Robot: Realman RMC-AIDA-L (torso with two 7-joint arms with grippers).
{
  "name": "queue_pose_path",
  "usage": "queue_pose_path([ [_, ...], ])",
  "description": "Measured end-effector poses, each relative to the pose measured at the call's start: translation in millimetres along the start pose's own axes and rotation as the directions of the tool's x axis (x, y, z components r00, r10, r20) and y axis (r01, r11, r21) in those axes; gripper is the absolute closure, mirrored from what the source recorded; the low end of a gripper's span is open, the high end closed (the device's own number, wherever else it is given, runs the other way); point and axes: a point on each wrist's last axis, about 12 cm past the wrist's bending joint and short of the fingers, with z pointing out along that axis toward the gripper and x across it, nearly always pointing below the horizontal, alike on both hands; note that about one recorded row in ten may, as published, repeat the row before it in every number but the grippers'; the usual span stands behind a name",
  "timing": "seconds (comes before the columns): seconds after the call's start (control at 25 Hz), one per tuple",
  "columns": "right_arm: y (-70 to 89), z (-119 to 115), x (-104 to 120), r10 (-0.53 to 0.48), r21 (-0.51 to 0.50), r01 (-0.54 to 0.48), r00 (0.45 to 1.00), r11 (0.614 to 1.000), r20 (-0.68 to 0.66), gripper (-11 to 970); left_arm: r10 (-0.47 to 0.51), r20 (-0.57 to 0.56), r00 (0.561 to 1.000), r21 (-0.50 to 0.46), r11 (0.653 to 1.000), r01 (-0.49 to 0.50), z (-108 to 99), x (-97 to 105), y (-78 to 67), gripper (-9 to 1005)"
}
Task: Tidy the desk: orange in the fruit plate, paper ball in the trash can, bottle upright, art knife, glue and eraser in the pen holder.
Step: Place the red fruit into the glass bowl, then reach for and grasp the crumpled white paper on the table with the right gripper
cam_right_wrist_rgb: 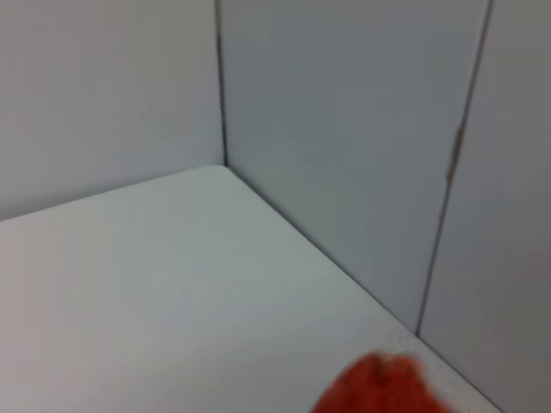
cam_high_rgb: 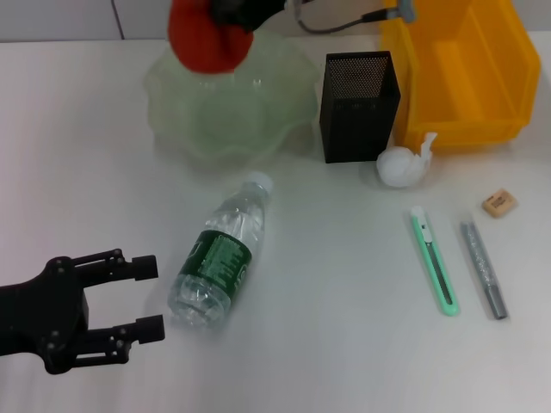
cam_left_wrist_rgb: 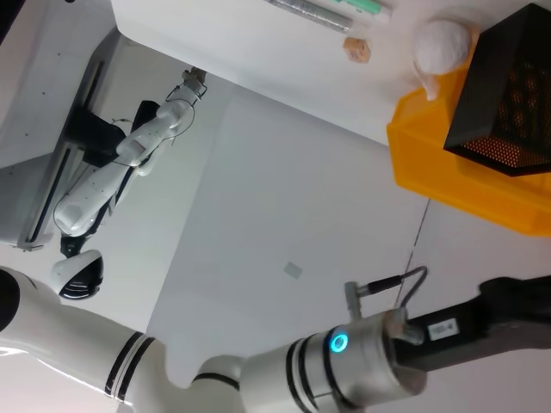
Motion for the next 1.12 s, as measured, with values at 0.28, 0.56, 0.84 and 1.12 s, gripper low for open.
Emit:
queue_pose_path([
  [0.28,2.7,9,2,0.014,0.016,-0.014,1.0,1.0,0.025,796,0.0,-0.003,1.0,0.0,1.0,0.0,1,0,0.9,237],
  [0.56,2.6,1,7,0.02,-0.013,-0.02,0.999,1.0,0.026,518,-0.005,-0.006,1.0,-0.001,1.0,0.005,2,1,0.7,238],
  [0.84,-0.7,-52,17,-0.048,-0.062,0.036,0.978,0.997,-0.202,273,-0.007,-0.006,1.0,0.0,1.0,0.007,1,2,-0.6,239],
  [1.12,0.1,-91,46,0.031,0.097,0.014,0.893,0.995,-0.449,192,-0.008,-0.007,1.0,-0.003,1.0,0.008,1,3,-0.5,239],
])
